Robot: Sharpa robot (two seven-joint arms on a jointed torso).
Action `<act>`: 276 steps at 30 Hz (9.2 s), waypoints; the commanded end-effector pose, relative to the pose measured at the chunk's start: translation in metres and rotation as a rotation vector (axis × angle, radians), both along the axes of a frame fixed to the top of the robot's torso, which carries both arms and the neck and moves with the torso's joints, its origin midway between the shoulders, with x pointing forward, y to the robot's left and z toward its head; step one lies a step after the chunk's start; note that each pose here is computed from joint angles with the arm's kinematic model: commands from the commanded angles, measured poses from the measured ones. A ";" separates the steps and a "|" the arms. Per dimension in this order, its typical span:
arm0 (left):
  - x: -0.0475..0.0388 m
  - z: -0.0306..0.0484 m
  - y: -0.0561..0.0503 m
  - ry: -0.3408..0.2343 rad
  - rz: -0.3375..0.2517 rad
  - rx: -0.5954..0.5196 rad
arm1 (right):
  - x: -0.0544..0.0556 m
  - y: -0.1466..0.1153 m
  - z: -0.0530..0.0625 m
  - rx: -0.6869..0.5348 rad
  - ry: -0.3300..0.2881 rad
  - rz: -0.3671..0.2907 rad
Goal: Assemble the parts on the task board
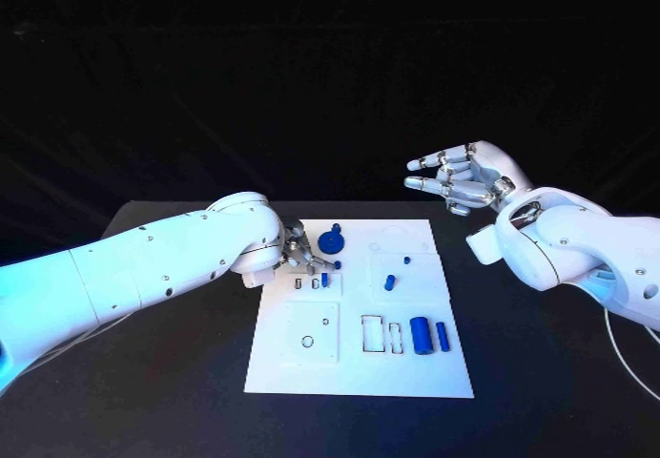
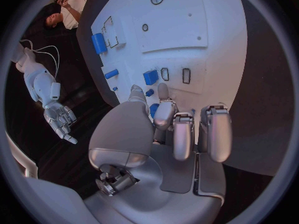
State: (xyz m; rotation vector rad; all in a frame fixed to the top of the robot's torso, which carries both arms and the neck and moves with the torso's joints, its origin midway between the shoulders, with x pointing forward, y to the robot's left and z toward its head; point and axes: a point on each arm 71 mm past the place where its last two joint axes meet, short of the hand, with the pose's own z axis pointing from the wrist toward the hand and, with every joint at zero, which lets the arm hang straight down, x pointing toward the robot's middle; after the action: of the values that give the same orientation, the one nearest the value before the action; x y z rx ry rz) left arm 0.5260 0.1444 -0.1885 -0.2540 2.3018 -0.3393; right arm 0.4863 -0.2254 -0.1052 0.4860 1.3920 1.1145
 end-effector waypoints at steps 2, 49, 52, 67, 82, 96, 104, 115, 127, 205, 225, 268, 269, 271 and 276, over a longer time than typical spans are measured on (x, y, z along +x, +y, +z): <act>-0.0009 -0.0015 -0.004 0.027 -0.041 0.027 | 0.000 0.003 0.000 -0.004 0.003 0.020; 0.0031 -0.0094 -0.018 0.077 -0.095 0.033 | 0.003 0.008 -0.003 -0.010 0.017 0.030; 0.0029 -0.0101 -0.019 0.083 -0.096 0.027 | 0.003 0.008 -0.003 -0.010 0.018 0.030; 0.0016 -0.0116 -0.012 0.112 -0.061 -0.036 | 0.004 0.009 -0.005 -0.011 0.023 0.033; -0.0020 -0.0057 0.004 0.045 0.014 -0.092 | 0.005 0.010 -0.007 -0.011 0.031 0.035; -0.0067 -0.0096 0.009 0.017 0.003 -0.063 | 0.006 0.010 -0.009 -0.010 0.036 0.037; -0.0084 -0.0133 0.006 0.043 -0.032 -0.014 | 0.006 0.010 -0.009 -0.010 0.039 0.040; -0.0098 -0.0169 0.005 0.065 -0.055 0.024 | 0.006 0.010 -0.009 -0.011 0.041 0.042; -0.0079 -0.0173 0.009 0.058 -0.041 0.042 | 0.006 0.010 -0.010 -0.012 0.042 0.042; -0.0131 -0.0197 0.007 0.023 -0.060 0.049 | 0.007 0.011 -0.013 -0.016 0.059 0.060; -0.0117 -0.0210 0.002 0.041 -0.055 0.043 | 0.005 0.012 -0.013 -0.015 0.059 0.063; -0.0035 -0.0219 0.001 0.039 -0.027 0.054 | 0.003 0.013 -0.012 -0.015 0.064 0.071; -0.0036 -0.0216 0.001 0.037 -0.026 0.052 | 0.003 0.012 -0.012 -0.015 0.065 0.071; -0.0042 -0.0198 0.003 0.027 -0.020 0.044 | 0.003 0.012 -0.012 -0.015 0.065 0.070; -0.0045 -0.0106 0.006 0.006 -0.015 0.023 | 0.004 0.011 -0.013 -0.015 0.065 0.066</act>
State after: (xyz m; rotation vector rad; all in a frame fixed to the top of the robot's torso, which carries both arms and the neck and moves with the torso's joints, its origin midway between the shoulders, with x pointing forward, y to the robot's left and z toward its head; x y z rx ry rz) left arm 0.5214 0.1526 -0.2037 -0.2155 2.3298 -0.2951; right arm 0.4904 -0.2155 -0.1171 0.4808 1.4702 1.1414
